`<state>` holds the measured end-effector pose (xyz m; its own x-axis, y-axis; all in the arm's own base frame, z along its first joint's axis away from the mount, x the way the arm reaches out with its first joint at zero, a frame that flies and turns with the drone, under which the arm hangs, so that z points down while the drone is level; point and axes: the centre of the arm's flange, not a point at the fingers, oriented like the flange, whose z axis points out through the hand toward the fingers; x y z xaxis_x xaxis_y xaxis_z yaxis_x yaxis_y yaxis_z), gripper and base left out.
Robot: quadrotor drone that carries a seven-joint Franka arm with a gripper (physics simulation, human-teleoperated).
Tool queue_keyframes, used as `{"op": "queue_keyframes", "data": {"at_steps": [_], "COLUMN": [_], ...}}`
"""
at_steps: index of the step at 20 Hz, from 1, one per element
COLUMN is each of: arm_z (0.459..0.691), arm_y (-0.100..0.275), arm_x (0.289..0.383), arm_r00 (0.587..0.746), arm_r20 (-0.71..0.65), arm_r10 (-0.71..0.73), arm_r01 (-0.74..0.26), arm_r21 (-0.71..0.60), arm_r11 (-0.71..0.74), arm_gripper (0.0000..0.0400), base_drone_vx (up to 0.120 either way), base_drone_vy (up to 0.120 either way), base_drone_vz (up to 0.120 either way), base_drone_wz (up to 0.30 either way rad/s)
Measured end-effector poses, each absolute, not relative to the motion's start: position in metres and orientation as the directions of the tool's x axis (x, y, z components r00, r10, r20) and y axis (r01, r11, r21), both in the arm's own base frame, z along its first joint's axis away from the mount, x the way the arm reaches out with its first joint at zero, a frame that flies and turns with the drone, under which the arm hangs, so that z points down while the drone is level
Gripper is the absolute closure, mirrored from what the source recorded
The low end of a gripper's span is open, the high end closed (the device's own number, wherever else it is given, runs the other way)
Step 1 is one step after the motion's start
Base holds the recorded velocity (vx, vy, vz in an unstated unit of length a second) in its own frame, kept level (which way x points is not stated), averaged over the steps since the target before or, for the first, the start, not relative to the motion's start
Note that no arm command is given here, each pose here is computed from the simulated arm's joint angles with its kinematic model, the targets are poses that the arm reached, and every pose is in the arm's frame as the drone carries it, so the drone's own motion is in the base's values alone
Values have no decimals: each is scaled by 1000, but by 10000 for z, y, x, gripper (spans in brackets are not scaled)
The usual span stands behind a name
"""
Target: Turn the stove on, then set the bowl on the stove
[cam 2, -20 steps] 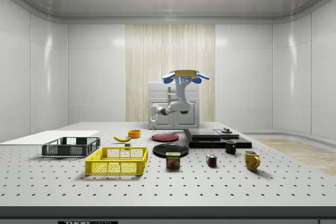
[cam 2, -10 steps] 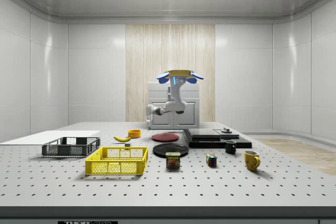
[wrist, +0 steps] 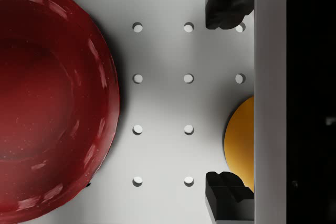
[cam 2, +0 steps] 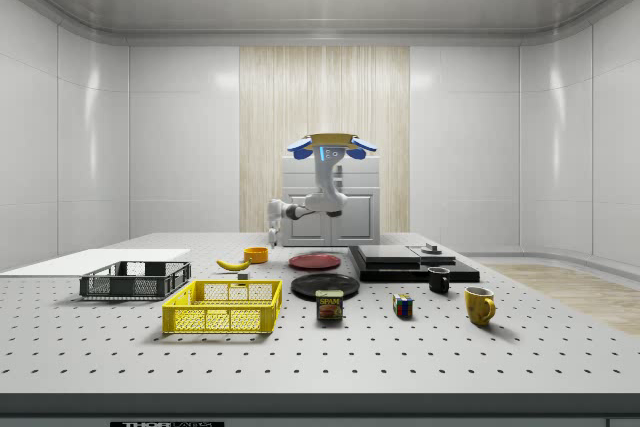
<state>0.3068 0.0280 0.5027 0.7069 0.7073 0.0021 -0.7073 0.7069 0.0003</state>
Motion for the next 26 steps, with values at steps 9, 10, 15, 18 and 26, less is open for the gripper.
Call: {"op": "queue_keyframes", "data": {"at_steps": [9, 10, 15, 18, 26], "arm_z": [5027, 5027, 5027, 5027, 5214], "arm_y": [280, 280, 280, 280, 281], "arm_x": [3068, 3068, 3068, 3068, 3068], "arm_r00": [707, 707, 707, 707, 707], "arm_r20": [2, 2, 2, 2, 2], "arm_r10": [707, 707, 707, 707, 707], "arm_r01": [-707, -707, -707, -707, -707], "arm_r21": [0, 0, 0, 0, 0], "arm_r11": [707, 707, 707, 707, 707], "arm_gripper": [0, 0, 0, 0, 0], "base_drone_vx": [120, 120, 120, 120, 10], "base_drone_vy": [0, 0, 56, 0, 0], "base_drone_vz": [0, 0, 0, 0, 0], "base_drone_wz": [0, 0, 0, 0, 0]}}
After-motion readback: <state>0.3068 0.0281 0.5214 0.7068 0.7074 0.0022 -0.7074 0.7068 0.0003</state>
